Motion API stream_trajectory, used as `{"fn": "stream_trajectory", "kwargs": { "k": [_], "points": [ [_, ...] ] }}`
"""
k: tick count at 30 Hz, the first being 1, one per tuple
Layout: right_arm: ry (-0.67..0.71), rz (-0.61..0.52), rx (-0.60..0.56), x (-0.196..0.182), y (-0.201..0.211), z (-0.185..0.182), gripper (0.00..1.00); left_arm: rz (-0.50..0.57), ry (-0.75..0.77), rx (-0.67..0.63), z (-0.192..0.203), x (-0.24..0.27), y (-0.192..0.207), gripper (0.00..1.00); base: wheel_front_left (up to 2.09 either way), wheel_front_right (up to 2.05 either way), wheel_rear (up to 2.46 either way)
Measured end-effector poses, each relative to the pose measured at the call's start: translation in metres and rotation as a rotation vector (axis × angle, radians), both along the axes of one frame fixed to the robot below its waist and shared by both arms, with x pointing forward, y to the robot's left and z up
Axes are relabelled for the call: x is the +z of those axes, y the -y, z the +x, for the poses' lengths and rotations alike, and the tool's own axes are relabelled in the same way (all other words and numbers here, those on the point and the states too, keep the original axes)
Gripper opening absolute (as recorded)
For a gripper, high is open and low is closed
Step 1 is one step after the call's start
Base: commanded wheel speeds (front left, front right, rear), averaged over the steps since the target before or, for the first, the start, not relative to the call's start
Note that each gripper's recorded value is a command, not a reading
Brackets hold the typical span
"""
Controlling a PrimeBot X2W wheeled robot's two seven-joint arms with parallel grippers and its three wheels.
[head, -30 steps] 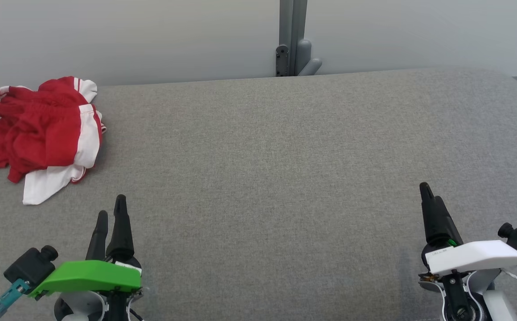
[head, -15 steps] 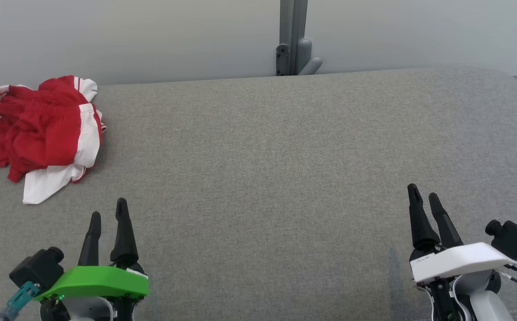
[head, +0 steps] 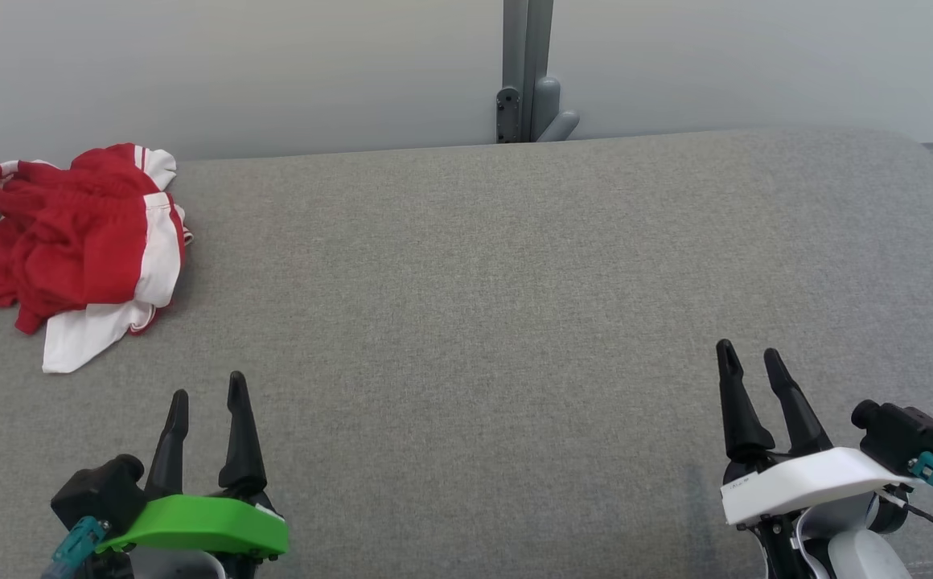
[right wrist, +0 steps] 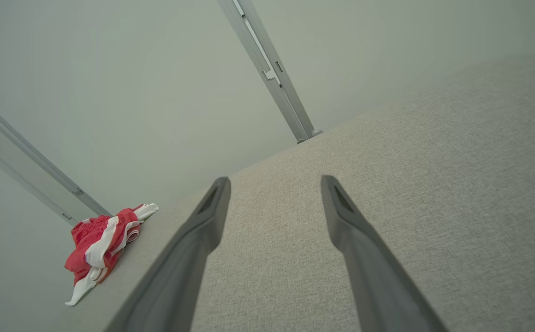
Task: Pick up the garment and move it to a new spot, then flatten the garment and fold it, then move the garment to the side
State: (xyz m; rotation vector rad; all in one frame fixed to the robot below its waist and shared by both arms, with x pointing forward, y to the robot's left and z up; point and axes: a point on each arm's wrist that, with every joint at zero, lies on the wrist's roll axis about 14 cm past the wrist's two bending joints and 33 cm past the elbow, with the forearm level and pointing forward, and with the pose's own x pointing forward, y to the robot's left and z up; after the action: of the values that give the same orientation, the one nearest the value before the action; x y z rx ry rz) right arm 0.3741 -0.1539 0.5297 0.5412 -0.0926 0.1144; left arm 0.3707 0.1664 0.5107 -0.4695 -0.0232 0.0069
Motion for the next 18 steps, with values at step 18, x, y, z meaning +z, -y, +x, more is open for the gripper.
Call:
{"fn": "stream_trajectory", "kwargs": {
  "k": [18],
  "points": [
    [0.037,-0.167,0.027,0.001,-0.012,-0.007,1.0,0.166,0.016,-0.029,-0.008,-0.005,0.008,1.0,0.0,0.0,0.0]
  ]
}}
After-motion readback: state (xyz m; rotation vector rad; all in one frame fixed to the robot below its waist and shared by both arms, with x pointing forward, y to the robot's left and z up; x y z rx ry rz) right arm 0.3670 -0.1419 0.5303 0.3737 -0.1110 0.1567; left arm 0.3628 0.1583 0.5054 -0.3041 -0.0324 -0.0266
